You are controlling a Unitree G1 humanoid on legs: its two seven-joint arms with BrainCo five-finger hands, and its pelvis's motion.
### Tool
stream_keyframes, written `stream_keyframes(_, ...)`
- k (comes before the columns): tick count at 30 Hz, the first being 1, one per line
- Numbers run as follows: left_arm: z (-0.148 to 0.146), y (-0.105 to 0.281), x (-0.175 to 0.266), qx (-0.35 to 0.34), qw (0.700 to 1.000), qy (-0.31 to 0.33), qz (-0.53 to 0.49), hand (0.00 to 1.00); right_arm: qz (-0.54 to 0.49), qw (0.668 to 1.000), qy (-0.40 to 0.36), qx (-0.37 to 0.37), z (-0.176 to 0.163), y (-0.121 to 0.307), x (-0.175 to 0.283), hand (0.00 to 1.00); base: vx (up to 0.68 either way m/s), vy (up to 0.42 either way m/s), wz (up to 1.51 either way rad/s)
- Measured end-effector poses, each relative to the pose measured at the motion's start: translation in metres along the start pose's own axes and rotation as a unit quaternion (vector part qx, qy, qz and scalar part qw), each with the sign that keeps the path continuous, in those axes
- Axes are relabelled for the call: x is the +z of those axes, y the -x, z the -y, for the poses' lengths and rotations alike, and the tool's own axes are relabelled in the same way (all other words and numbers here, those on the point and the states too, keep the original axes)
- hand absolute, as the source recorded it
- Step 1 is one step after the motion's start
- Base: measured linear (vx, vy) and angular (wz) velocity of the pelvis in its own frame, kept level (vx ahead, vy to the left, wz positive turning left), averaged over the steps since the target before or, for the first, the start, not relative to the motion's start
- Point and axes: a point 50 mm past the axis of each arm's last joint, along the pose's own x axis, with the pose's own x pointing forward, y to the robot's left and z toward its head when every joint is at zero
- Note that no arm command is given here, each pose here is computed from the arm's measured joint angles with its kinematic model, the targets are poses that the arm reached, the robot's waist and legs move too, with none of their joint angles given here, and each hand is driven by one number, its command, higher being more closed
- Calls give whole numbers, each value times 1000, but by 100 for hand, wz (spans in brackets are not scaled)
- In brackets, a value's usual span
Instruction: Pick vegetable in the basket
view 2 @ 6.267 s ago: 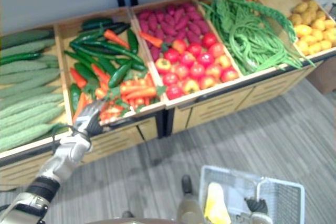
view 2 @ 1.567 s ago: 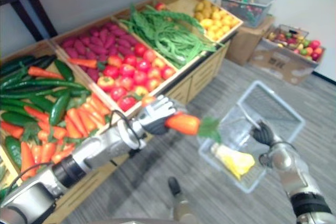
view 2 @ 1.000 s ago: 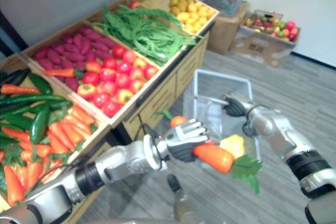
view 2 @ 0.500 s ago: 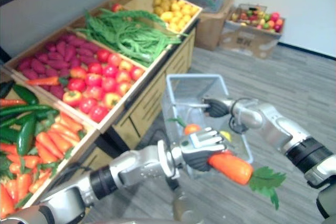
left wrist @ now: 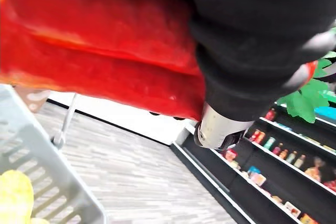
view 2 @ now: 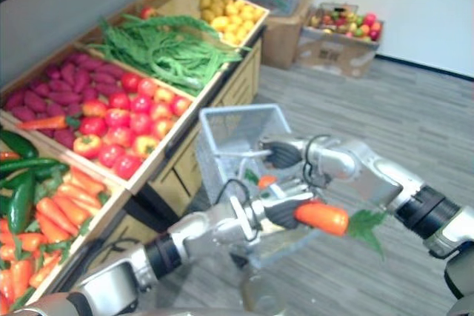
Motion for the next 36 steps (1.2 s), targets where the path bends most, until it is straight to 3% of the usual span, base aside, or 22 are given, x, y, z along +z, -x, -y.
stream_keyframes(23, 9, 15, -57, -26, 986, -63, -150, 100, 43, 999, 0, 24, 11, -12, 21, 100, 6, -25, -8)
stream_keyframes(24, 9, 16, -60, -32, 985, -75, -155, 0, 44, 999, -4, 23, 11, -12, 21, 100, 0, 0, 0)
stream_keyframes(36, -1, 23, -86, -20, 964, -91, -248, 0, 44, 999, -16, 26, 10, -11, 20, 100, -1, -2, 0)
